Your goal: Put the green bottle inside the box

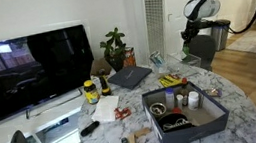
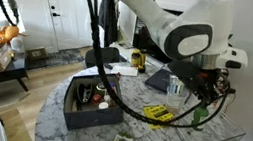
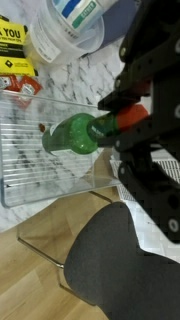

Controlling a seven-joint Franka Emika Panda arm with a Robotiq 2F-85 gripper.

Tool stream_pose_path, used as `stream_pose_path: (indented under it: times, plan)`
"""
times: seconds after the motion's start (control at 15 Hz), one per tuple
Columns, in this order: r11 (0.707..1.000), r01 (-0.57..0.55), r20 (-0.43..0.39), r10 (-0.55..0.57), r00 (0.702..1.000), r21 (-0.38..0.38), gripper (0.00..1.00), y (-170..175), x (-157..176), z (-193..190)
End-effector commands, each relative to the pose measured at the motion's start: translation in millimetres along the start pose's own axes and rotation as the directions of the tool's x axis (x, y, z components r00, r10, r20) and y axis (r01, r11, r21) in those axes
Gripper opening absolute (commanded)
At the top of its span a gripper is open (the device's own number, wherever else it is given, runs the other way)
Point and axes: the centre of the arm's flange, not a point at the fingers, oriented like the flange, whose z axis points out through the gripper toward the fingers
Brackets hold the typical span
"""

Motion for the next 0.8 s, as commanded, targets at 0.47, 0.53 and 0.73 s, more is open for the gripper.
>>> stream_pose_path:
  times: [0.47,0.53,0.73]
  plan:
    - [0.903,0.381,0.204,-0.418,0.885,0.196,0.08,36.8,-118.0,-130.6]
    - [0.880,0.415,0.218,-0.463,0.859,0.230,0.08,32.9,-132.9,-135.0]
    - [0.792,0.506,0.222,-0.592,0.775,0.342,0.08,12.5,-180.6,-148.7]
